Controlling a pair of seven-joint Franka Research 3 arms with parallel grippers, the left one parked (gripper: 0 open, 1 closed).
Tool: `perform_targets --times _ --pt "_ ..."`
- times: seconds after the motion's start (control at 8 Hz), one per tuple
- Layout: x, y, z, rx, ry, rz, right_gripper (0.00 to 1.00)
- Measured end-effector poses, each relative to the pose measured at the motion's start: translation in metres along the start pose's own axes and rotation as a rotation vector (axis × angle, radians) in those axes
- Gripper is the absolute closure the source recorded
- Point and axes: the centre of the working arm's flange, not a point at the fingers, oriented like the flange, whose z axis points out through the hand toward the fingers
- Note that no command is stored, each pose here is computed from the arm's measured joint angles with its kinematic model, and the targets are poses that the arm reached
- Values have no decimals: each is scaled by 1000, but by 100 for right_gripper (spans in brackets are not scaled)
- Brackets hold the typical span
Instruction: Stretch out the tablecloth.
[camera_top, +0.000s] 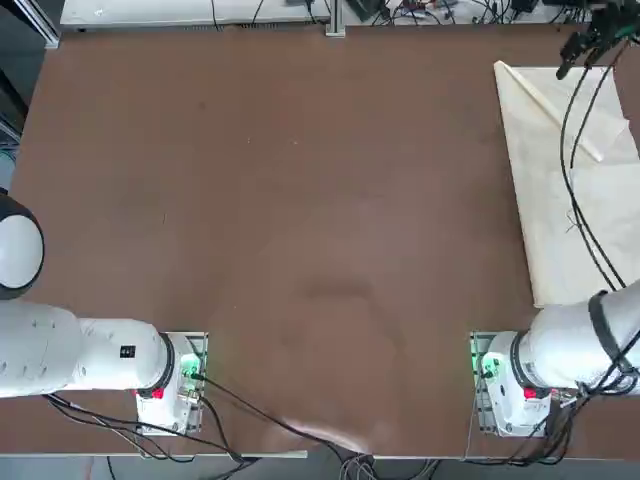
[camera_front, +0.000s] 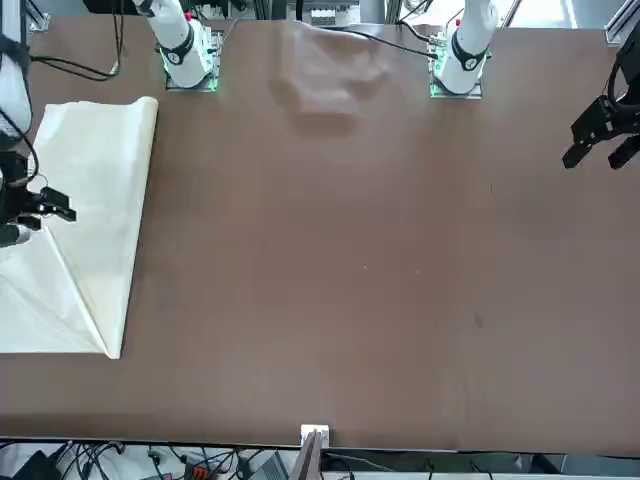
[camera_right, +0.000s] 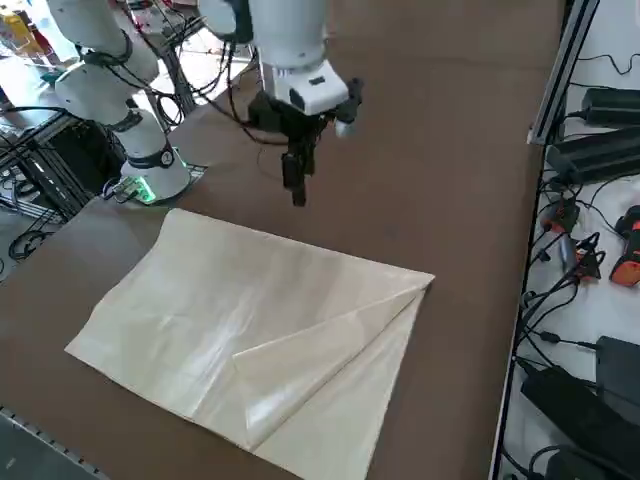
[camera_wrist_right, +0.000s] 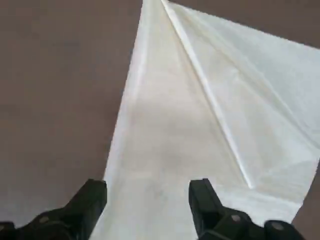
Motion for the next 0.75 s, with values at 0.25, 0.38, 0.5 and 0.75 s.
perform_targets --times 0.25,0.38,0.5,0.75 --pt "-43 40 55 -47 60 -127 0" --pt "-57 50 77 -75 82 -195 0" --pt "-65 57 94 -99 98 -264 0" --pt "-70 72 121 -168 130 -427 0"
